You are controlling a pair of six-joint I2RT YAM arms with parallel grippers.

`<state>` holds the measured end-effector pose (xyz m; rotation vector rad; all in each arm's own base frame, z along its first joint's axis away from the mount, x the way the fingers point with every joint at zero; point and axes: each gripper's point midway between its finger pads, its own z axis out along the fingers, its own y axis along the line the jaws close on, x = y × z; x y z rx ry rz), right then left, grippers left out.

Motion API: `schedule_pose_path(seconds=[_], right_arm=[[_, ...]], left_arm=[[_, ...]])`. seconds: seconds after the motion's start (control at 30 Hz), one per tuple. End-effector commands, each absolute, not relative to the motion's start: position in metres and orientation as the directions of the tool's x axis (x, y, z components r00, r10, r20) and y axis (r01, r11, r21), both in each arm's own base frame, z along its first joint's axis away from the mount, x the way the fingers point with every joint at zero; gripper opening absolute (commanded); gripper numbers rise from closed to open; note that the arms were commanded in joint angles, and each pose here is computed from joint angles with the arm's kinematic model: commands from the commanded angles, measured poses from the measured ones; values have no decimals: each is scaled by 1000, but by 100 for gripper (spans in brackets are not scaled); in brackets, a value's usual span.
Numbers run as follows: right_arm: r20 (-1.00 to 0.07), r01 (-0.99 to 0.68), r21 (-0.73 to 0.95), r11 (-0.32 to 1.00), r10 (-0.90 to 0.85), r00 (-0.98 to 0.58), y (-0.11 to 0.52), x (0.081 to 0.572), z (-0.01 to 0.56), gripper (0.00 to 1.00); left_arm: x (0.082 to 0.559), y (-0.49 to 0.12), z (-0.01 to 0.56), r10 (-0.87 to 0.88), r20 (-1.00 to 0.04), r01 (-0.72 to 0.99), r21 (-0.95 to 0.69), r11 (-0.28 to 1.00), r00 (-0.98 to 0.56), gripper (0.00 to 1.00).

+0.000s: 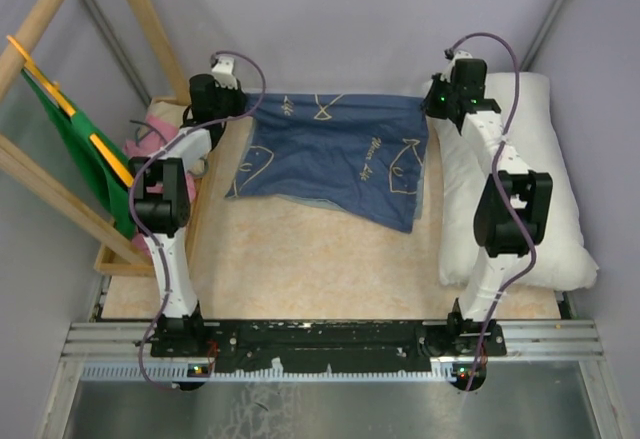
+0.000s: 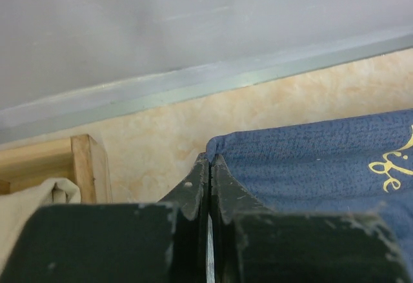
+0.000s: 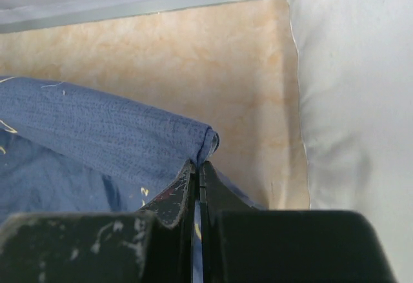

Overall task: Remove the pillowcase from the pillow
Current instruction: Fold the pillowcase at the center of the board.

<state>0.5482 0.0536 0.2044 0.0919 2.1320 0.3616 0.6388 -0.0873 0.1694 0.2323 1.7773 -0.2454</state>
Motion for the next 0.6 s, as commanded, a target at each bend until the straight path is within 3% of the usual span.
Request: schedule_pose_path(seconds=[0.0,0.3,0.57], right_arm=[[-868,-31,302,953,261,-422,31,535,258,0],[-811,5,453,892,414,-412,44,478,240,0],[-795,58,459,886,439,-418,39,428,222,0]], left_arm=[[628,-66,199,13,-987,268,-31,963,-161,0],[586,-54,184,-48,-975,221,-96,971,-215,0],[539,-42,154,-88,-952,148,-136,980,-293,0]])
